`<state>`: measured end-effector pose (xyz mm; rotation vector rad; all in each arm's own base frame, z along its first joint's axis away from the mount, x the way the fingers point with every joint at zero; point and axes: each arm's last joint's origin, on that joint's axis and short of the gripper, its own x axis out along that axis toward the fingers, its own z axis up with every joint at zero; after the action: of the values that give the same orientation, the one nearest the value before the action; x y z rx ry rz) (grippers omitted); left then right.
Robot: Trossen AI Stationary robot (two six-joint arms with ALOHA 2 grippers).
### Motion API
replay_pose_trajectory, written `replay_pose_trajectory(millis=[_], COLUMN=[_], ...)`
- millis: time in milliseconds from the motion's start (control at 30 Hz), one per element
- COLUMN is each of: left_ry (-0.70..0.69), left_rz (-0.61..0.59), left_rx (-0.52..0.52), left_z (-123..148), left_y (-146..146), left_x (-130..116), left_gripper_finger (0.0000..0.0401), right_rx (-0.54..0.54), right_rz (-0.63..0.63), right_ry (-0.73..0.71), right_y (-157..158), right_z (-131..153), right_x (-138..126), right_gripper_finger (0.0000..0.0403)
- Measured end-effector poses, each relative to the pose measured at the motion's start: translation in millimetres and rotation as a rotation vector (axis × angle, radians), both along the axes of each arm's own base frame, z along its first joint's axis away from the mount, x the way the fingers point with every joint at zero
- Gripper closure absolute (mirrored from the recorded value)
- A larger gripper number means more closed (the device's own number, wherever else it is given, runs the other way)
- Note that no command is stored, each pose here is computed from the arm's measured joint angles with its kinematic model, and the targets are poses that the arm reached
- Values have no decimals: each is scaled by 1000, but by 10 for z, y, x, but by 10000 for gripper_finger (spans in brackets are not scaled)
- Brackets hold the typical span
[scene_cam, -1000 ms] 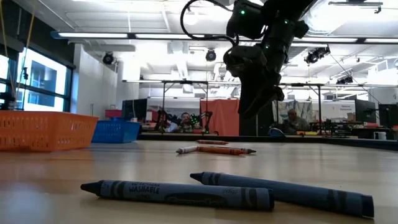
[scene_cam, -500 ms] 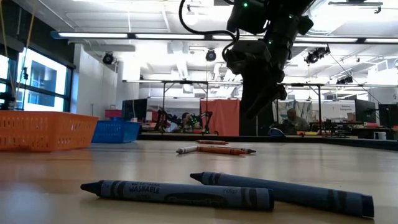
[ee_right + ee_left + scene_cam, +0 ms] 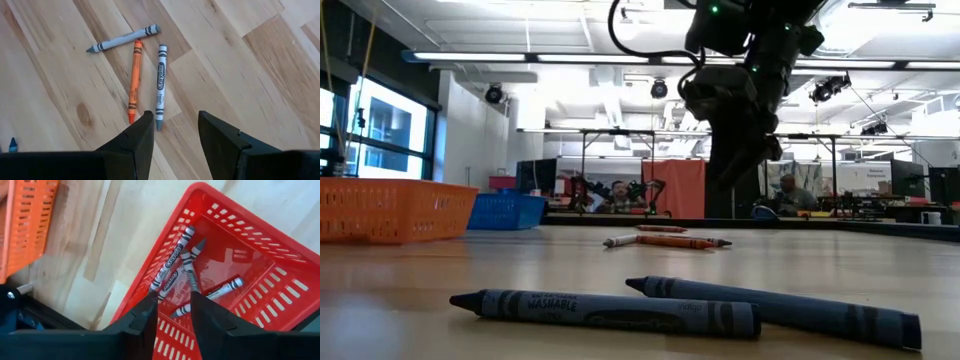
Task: Sort crayons
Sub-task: Put the gray crayon into the red bin
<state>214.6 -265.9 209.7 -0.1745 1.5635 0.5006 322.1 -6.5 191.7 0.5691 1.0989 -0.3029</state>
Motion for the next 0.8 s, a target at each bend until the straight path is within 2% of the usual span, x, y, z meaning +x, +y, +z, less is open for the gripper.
replay_pose_trajectory(millis=[167,267,367,600,700,800], left_ry=[22,-15,-114,-419,-462,-463], left_rz=[-68,-105,-117,-98,-135,-207], left_rx=[-35,-30,38,320,347,293], left_z=[69,176,343,659,641,464], left_y=[84,212,410,873,1008,1174], left_x=[60,137,217,440,624,841], left_gripper_finger=[282,282,284,291,296,297], right_rx=[2,5,-2,-110,-125,-134], right_rz=[0,1,19,74,102,123], right_ry=[17,44,75,86,85,91], right_y=[1,0,0,-22,-23,-17], right_z=[-8,-18,-29,-33,-33,-34], right_x=[-16,-39,-67,-76,-76,-81], right_gripper_finger=[254,254,254,254,254,254])
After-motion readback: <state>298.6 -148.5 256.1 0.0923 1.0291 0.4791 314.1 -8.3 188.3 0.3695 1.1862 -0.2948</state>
